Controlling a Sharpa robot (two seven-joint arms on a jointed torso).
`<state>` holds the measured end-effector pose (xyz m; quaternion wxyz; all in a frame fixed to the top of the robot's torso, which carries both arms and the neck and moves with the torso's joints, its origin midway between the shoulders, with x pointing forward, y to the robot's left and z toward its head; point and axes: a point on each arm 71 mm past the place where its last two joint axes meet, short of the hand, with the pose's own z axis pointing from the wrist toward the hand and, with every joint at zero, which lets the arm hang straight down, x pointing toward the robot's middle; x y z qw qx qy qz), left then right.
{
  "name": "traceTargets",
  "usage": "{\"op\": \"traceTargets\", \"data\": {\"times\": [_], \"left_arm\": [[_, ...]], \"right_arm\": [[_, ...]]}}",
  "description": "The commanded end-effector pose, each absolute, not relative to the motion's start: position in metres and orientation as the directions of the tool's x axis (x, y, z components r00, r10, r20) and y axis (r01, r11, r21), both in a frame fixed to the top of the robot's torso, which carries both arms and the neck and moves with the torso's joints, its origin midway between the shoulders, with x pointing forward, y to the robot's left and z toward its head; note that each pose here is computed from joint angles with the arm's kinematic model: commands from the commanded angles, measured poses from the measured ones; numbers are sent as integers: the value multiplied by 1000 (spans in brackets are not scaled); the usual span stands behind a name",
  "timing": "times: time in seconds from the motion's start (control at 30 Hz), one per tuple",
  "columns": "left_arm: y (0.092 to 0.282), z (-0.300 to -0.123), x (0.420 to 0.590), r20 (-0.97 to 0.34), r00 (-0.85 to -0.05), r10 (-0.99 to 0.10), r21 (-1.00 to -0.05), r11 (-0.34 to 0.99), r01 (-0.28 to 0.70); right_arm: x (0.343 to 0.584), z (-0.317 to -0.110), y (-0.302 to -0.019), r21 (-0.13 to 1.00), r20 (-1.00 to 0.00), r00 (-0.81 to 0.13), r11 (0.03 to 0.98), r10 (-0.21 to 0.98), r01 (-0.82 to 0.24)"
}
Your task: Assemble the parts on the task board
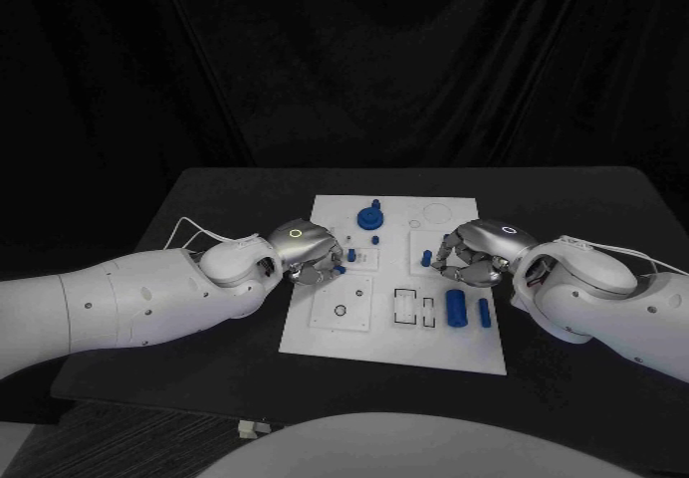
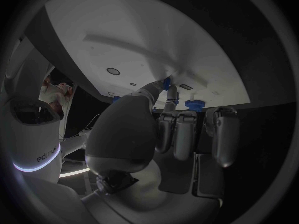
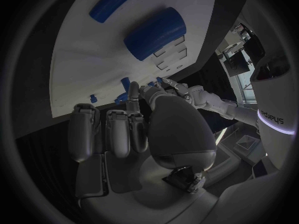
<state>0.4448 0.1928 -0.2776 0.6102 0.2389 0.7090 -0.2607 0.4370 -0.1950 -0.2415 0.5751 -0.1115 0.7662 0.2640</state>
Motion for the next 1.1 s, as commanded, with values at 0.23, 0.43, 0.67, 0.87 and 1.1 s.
{"op": "traceTargets", "data": {"times": [0.23, 0.43, 0.67, 0.87, 1.1], "left_arm": [[193, -279, 441, -992, -129, 10, -80, 732, 676], [198, -269, 436, -996, -44, -71, -81, 697, 713], [210, -252, 428, -949, -29, -315, -241, 661, 711], [220, -245, 428, -825, -161, -542, -506, 581, 638], [227, -240, 426, -593, -295, -749, -747, 375, 549]], "right_arm": [[436, -242, -196, 279, -942, -302, 837, 144, -470], [436, -238, -195, 290, -948, -267, 820, 175, -493], [432, -225, -193, 323, -946, -169, 767, 276, -554], [428, -215, -187, 380, -911, -116, 701, 395, -603], [429, -211, -182, 472, -855, -130, 648, 502, -598]]}}
